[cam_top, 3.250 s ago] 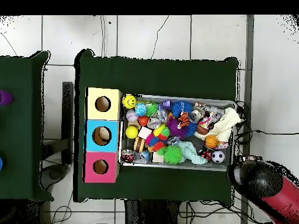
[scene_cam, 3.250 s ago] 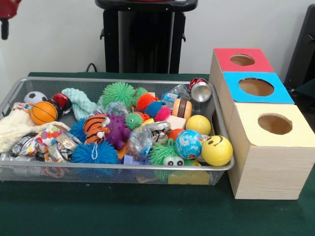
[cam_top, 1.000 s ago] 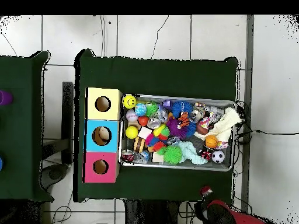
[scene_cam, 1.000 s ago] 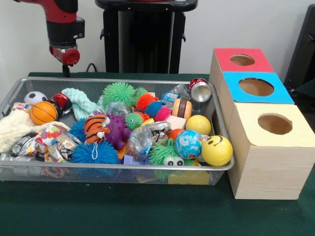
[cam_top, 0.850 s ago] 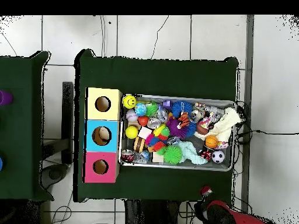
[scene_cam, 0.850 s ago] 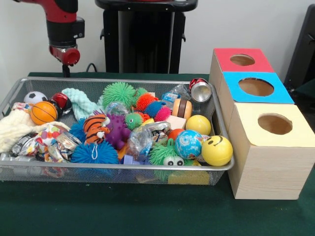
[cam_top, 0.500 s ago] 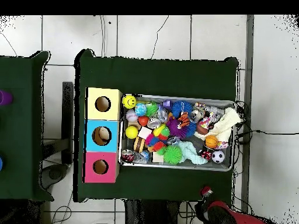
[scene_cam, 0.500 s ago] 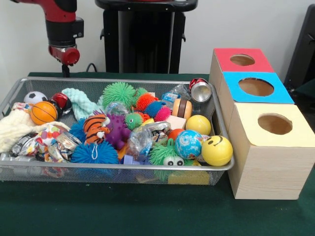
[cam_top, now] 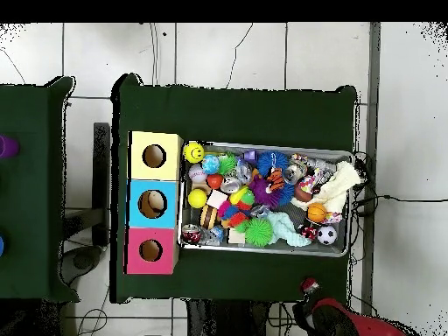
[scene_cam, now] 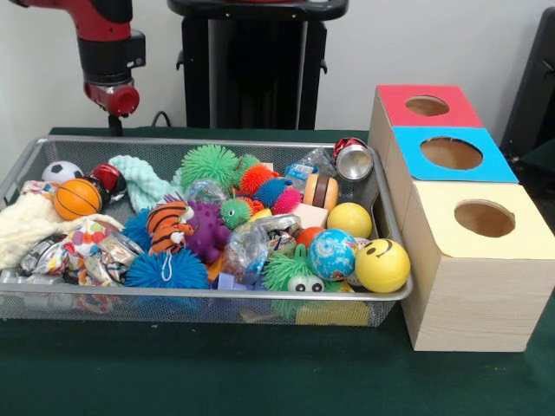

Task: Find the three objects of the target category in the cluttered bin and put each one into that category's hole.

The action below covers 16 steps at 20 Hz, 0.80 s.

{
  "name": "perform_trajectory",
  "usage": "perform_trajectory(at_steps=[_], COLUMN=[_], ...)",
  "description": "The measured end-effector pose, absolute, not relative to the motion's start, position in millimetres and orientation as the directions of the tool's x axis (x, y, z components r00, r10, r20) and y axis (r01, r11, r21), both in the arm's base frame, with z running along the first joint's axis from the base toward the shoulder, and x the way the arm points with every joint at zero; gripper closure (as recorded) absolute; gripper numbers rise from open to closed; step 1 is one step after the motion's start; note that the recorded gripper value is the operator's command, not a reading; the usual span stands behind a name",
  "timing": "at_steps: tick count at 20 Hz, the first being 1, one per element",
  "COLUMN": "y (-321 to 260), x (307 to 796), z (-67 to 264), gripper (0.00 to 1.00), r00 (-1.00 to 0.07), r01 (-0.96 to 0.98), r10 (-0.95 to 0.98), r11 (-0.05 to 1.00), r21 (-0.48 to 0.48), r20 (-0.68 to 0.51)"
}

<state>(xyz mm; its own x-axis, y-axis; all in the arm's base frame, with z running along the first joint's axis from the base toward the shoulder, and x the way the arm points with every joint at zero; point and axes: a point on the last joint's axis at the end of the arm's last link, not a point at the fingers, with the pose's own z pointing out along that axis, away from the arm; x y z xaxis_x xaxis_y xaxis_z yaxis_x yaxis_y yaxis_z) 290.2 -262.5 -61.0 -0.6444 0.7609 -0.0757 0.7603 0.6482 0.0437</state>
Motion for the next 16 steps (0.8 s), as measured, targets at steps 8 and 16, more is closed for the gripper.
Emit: perform_trajectory(at_steps=[8,16], y=[-262.8,-260.7], x=[300.9,321.0], z=[-60.5,-60.6], gripper=[1.0,1.0], r00=[-0.65,-0.637], r01=[0.76,0.766], r10=[0.76,0.77], r11=[0.65,0.638], r21=[-0.005,-0.079], r20=[-0.026,0.044])
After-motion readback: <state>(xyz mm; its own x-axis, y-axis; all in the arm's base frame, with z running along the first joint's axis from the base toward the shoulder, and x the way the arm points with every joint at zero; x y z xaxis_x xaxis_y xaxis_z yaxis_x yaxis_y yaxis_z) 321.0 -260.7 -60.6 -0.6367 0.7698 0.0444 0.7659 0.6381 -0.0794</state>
